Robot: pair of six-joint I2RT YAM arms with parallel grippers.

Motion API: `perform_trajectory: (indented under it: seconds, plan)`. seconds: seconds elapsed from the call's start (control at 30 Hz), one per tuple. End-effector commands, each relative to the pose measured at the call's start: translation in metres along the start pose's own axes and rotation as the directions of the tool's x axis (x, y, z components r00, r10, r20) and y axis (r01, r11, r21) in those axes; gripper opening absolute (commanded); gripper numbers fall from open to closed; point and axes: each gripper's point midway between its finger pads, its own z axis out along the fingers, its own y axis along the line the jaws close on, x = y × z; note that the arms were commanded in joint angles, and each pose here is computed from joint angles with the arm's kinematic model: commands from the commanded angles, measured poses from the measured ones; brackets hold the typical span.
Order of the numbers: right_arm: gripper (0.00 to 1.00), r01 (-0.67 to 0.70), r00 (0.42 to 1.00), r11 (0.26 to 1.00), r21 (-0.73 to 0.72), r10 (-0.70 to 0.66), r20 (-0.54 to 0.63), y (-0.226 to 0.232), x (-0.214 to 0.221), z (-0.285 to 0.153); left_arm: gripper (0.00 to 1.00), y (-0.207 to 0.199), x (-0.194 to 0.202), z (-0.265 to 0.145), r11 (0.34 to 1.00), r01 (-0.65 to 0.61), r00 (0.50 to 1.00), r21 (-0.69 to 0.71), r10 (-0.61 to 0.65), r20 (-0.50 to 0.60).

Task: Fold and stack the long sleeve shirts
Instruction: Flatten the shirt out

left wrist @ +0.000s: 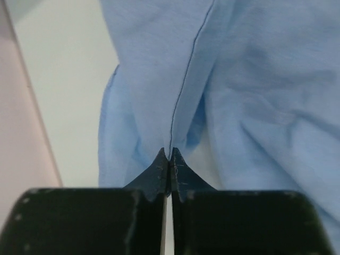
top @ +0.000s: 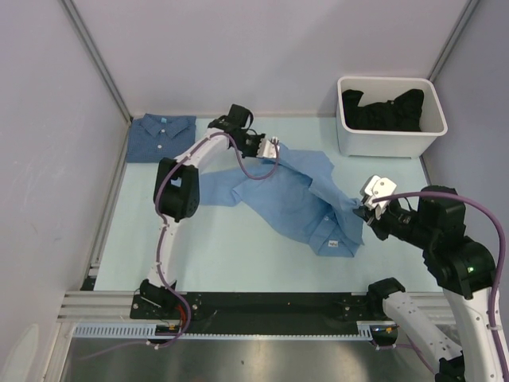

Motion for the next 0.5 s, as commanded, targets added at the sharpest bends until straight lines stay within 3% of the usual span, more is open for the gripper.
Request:
perform_trajectory:
  seconds: [0.0,0.1,0.13,0.2,0.23,0.3,0.33,0.4,0.47]
  plan:
    - [0.0,0.002,0.999,0.997,0.083,-0.005,0.039,-0.016,-0.009,0.001,0.0,-0.016,-0.031,-0.04,0.999,-0.014,1.0,0.04,0.014,0.006]
    - [0.0,-0.037,0.996,0.98,0.196,0.02,0.092,-0.043,-0.023,0.006,0.0,-0.014,-0.045,-0.072,0.993,0.122,0.992,-0.004,-0.122,0.016]
    - [0.0,-0.048,0.994,0.973,0.228,0.023,0.111,-0.051,-0.028,0.009,0.0,-0.013,-0.05,-0.082,0.971,0.236,0.971,-0.023,-0.235,0.032]
    - [0.0,-0.102,0.978,0.938,0.33,0.034,0.206,-0.08,-0.053,0.01,0.0,0.014,-0.064,-0.124,0.934,0.325,0.946,-0.149,-0.317,0.072]
    - [0.0,-0.122,0.976,0.931,0.345,0.049,0.214,-0.091,-0.056,0.02,0.0,0.021,-0.07,-0.141,0.876,0.441,0.897,-0.194,-0.43,0.099]
    - [0.0,-0.165,0.949,0.904,0.394,0.036,0.315,-0.117,-0.083,0.022,0.0,0.043,-0.088,-0.193,0.808,0.495,0.869,-0.32,-0.472,0.152]
    - [0.0,-0.197,0.945,0.897,0.397,0.065,0.321,-0.132,-0.084,0.036,0.0,0.045,-0.092,-0.208,0.748,0.56,0.826,-0.357,-0.536,0.174]
    - [0.0,-0.296,0.896,0.858,0.419,0.098,0.432,-0.169,-0.11,0.027,0.0,0.044,-0.101,-0.24,0.7,0.589,0.803,-0.404,-0.561,0.198]
    - [0.0,-0.385,0.864,0.839,0.386,0.18,0.47,-0.2,-0.113,0.037,0.0,0.031,-0.115,-0.277,0.634,0.619,0.775,-0.464,-0.589,0.228]
